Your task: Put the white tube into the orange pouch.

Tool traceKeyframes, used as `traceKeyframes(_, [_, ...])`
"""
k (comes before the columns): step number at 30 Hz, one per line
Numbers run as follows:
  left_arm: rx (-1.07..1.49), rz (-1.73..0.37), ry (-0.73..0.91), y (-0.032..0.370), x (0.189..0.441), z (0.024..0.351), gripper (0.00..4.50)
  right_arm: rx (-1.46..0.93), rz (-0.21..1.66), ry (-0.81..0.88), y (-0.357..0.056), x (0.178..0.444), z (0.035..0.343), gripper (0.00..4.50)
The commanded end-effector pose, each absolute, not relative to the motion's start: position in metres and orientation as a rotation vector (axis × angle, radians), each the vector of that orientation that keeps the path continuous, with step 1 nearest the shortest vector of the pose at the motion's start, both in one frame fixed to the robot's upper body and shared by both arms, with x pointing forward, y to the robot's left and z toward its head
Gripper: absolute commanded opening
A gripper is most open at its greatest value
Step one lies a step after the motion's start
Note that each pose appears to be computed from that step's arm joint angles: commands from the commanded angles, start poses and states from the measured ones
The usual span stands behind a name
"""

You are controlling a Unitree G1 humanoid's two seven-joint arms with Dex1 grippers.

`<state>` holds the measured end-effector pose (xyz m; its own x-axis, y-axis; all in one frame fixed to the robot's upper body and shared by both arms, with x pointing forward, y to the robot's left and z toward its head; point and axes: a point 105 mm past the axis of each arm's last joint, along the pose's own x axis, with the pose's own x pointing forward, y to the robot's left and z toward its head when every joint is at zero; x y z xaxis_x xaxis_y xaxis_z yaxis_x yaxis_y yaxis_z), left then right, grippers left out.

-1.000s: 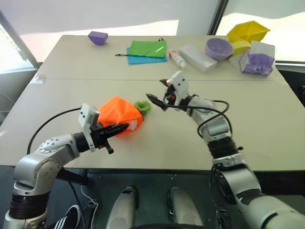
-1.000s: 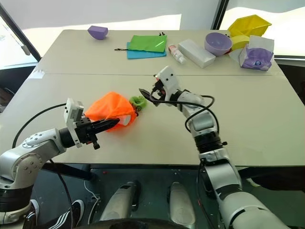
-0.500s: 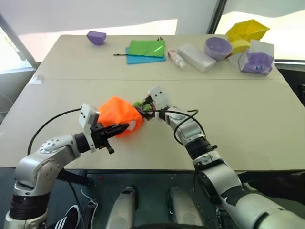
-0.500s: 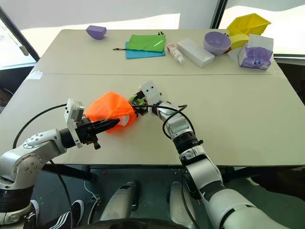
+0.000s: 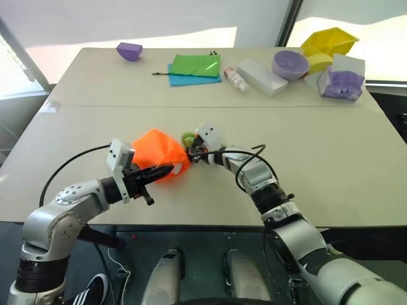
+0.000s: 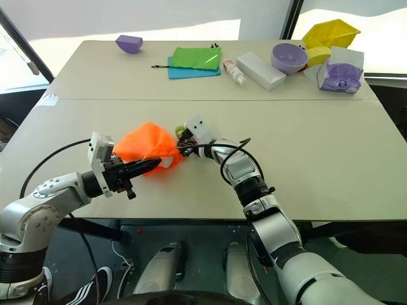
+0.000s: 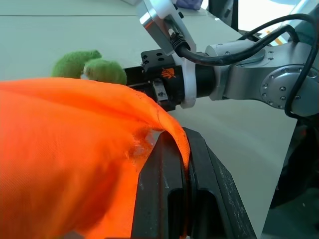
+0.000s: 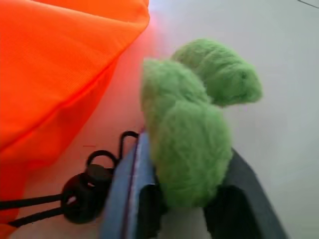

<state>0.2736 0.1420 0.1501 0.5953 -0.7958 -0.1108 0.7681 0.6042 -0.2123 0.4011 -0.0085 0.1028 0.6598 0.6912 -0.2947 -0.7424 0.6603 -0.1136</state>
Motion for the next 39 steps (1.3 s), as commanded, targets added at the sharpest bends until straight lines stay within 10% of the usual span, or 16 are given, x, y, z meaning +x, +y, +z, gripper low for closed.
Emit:
traceKeyframes(1, [-0.110, -0.926, 0.149, 0.139, 0.274, 0.161, 0.00, -0.122, 0.778, 0.112, -0.022, 0.406, 0.136, 0.02])
traceKeyframes(16, [0.009, -0.947, 0.114, 0.140, 0.288, 0.158, 0.00, 0.078, 0.985, 0.029, -0.093, 0.324, 0.203, 0.02])
traceKeyframes(24, [0.009, -1.003, 0.165, 0.138, 0.283, 0.151, 0.00, 0.316, 1.022, -0.090, -0.100, 0.323, 0.255, 0.02])
traceKeyframes(39, [0.022, -1.006, 0.163, 0.135, 0.273, 0.144, 0.00, 0.375, 1.263, 0.104, -0.110, 0.267, 0.223, 0.02])
